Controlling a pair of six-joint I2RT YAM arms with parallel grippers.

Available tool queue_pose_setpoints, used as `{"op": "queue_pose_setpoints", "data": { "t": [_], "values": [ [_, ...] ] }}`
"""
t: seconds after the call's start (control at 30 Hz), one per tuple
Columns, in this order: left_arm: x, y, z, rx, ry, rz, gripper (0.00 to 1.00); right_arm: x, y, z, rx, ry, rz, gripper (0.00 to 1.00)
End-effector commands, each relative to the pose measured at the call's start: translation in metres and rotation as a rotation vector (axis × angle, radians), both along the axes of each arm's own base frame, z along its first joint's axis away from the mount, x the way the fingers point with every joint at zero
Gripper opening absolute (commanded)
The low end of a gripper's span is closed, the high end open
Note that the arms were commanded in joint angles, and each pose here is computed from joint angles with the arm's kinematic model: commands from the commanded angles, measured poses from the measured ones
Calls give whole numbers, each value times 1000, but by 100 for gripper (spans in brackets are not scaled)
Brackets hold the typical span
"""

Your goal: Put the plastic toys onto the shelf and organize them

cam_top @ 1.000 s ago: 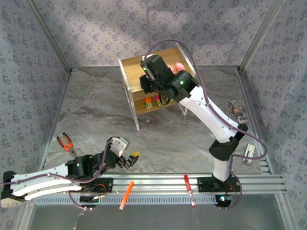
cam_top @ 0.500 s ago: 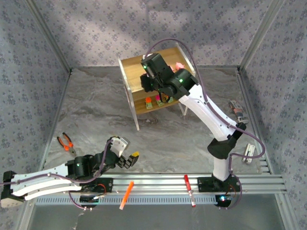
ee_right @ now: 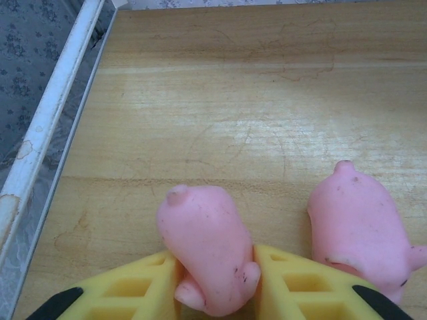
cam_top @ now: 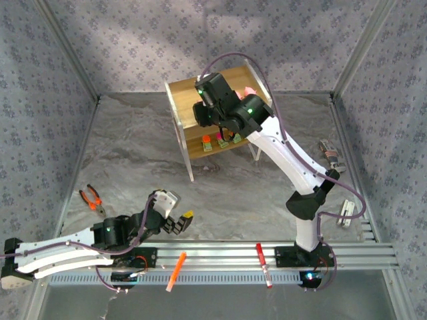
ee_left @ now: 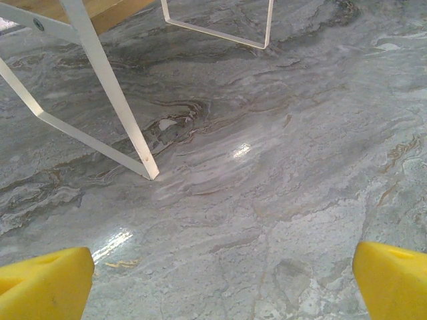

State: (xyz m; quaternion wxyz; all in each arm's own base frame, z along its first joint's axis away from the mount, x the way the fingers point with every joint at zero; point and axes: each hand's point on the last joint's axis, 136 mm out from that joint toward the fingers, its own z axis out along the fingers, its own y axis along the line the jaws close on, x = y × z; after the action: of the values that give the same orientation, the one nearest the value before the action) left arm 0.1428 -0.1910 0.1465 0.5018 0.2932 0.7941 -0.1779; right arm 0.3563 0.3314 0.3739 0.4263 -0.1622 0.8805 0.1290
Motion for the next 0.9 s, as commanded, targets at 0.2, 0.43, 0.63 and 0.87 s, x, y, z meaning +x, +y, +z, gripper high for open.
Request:
{"op": "queue_pose_setpoints", "data": {
  "t": [0.2, 0.43, 0.63, 0.87],
  "values": [
    [3, 2, 9, -25, -19, 18, 100, 2, 0, -4, -15, 12, 9, 34],
    [3, 1, 10, -25, -19, 16, 100, 4, 0, -5, -16, 15, 11, 37],
    [3, 1, 10, -25, -20, 16, 100, 4, 1, -6, -17, 15, 14, 39],
    [3, 2, 10, -24, -20, 16, 100, 5, 0, -5, -16, 12, 13, 40]
  ]
}}
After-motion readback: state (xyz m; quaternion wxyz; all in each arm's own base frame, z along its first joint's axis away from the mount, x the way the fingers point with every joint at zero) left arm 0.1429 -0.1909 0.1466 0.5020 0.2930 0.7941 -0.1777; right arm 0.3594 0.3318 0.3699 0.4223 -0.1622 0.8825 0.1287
